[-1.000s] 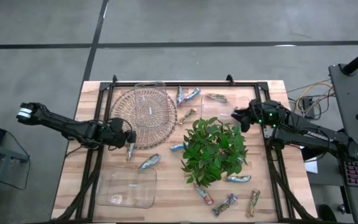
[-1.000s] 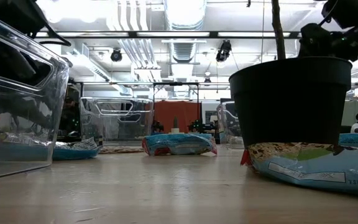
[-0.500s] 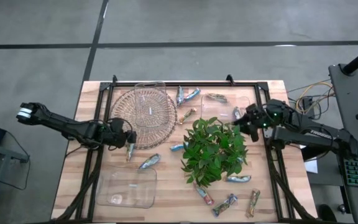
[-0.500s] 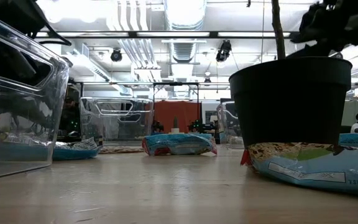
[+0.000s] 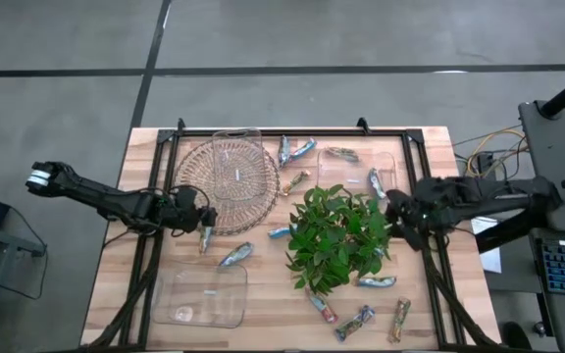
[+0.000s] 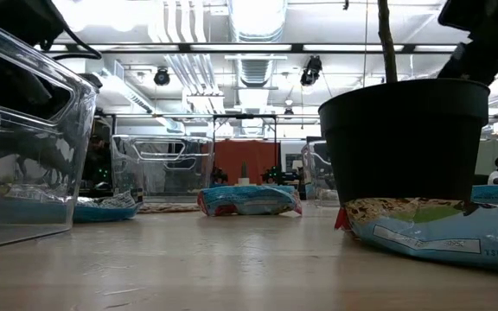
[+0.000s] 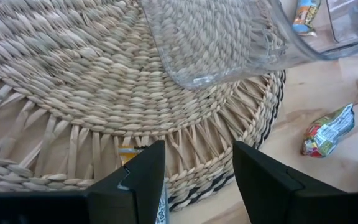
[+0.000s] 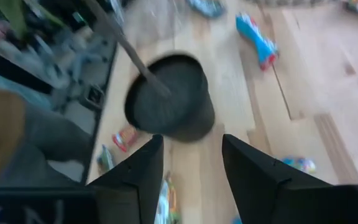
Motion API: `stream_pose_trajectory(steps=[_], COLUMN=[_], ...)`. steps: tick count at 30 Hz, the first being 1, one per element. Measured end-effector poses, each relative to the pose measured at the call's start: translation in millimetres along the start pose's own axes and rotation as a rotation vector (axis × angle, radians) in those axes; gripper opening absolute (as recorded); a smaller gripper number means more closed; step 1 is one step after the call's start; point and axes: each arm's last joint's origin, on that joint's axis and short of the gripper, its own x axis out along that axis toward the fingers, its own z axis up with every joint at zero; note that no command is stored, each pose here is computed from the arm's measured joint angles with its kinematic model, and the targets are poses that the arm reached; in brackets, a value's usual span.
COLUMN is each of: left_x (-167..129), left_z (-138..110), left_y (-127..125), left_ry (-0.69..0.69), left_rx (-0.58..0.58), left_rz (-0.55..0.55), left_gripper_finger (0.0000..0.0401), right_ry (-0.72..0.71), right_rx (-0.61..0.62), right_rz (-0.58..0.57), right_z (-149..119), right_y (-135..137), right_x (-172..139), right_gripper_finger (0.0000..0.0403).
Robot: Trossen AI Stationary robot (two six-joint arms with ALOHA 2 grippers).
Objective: Pick and place Granola Bars by type
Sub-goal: Put the middle right yellow granola bar into the top left transparent bin
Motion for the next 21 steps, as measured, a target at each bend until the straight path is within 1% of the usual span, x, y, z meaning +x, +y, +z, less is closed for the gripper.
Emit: stream_pose_trajectory(steps=[2,6,12,17,21], left_x=[-0.7,-1.7,-1.8,-1.8,-1.9], left_z=[0.2,0.8,0.8,0.9,0.9], left_y=[-1.0,-2.6,-2.9,-2.9,-3.9], left_ry=[0.004,0.005,0.005,0.005,0.005], left_rx=[-0.002,-0.004,-0.005,-0.006,-0.009], left_rz=[-0.004,-0.009,-0.01,-0.011,-0.02], left_gripper_finger=[0.017,0.017,0.017,0.017,0.017], right_ry=[0.035,0.092,0.233,0.271,0.286], right_rx=[0.001,-0.001,-0.008,-0.004,0.013], right_rz=[-0.03,-0.03,-0.031,-0.1,-0.164], right_z=[0.0,-1.2,-18.2,-37.4,-50.5], right_y=[7.4,25.2,50.9,67.7,74.7], right_x=[2.8,10.7,28.0,39.0,47.9], right_gripper_finger=[0.0148,0.0142,0.0132,0.0125,0.012])
